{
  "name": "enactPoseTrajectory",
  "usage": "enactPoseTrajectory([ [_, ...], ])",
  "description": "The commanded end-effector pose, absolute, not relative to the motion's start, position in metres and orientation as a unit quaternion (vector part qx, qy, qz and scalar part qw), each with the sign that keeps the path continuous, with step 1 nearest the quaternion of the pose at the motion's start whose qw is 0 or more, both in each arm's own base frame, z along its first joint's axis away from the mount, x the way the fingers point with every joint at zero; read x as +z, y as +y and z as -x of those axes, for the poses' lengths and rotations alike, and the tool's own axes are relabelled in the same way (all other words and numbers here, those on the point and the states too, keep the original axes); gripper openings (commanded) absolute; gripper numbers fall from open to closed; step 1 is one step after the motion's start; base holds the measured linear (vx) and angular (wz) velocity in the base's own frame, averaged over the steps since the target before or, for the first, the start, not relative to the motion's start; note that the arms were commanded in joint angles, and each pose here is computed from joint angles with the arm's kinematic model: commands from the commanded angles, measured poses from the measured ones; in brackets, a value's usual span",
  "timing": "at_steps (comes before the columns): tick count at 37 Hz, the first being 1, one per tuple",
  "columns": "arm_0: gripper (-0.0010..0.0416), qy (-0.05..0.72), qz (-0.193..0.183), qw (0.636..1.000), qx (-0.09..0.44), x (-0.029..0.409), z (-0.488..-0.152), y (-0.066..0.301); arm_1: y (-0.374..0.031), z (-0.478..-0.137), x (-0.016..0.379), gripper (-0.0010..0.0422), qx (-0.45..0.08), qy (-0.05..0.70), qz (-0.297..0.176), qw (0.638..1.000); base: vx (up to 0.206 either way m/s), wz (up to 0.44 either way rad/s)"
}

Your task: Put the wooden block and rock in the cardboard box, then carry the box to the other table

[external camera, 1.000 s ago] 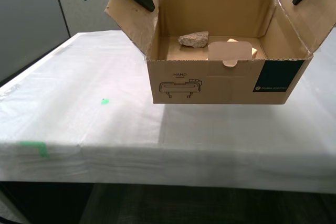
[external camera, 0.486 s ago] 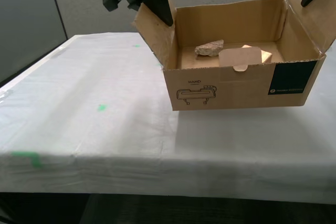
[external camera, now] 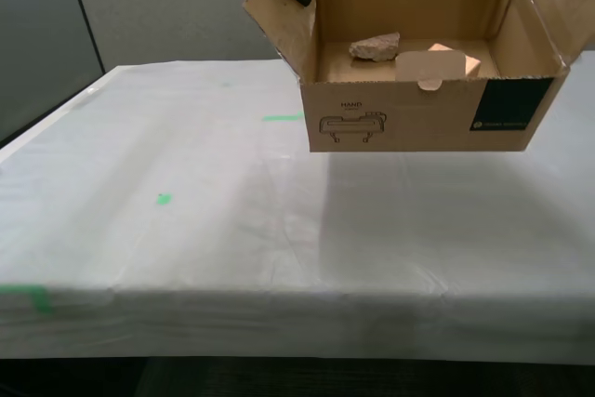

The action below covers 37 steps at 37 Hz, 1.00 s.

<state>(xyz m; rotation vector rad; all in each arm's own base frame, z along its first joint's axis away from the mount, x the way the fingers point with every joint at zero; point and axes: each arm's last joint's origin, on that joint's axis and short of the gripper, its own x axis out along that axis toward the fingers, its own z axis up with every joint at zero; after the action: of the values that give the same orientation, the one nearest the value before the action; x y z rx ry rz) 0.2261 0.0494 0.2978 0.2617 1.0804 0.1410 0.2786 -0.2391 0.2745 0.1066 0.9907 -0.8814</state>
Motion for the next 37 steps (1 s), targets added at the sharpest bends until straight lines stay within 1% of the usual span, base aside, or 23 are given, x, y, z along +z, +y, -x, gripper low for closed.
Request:
enactPoseTrajectory([
  [1,-0.0001,0.515,-0.124,0.846,0.067,0.290,-0.238,0.052,-0.240,-0.279,0.275,-0.0001,-0.422,0.450,-0.055,0.785,0.036,-0.043],
  [7,-0.0001,0.528,-0.116,0.839,0.068,0.278,-0.252,0.054,-0.240,-0.282,0.278,-0.0001,-0.424,0.434,-0.051,0.793,0.036,-0.049],
  [13,-0.0001,0.532,-0.114,0.836,0.067,0.274,-0.259,0.056,-0.246,-0.293,0.270,-0.0001,-0.419,0.446,-0.047,0.790,0.042,-0.074],
  [22,-0.0001,0.509,-0.116,0.851,0.066,0.278,-0.265,0.052,-0.259,-0.310,0.257,-0.0001,-0.413,0.460,-0.047,0.785,0.040,-0.086],
  [30,-0.0001,0.512,-0.106,0.851,0.048,0.277,-0.295,0.033,-0.264,-0.326,0.249,-0.0001,-0.400,0.466,-0.040,0.788,0.018,-0.079],
  [37,-0.0001,0.516,-0.088,0.850,0.061,0.275,-0.326,0.035,-0.257,-0.334,0.243,-0.0001,-0.387,0.473,-0.034,0.791,0.000,-0.054],
])
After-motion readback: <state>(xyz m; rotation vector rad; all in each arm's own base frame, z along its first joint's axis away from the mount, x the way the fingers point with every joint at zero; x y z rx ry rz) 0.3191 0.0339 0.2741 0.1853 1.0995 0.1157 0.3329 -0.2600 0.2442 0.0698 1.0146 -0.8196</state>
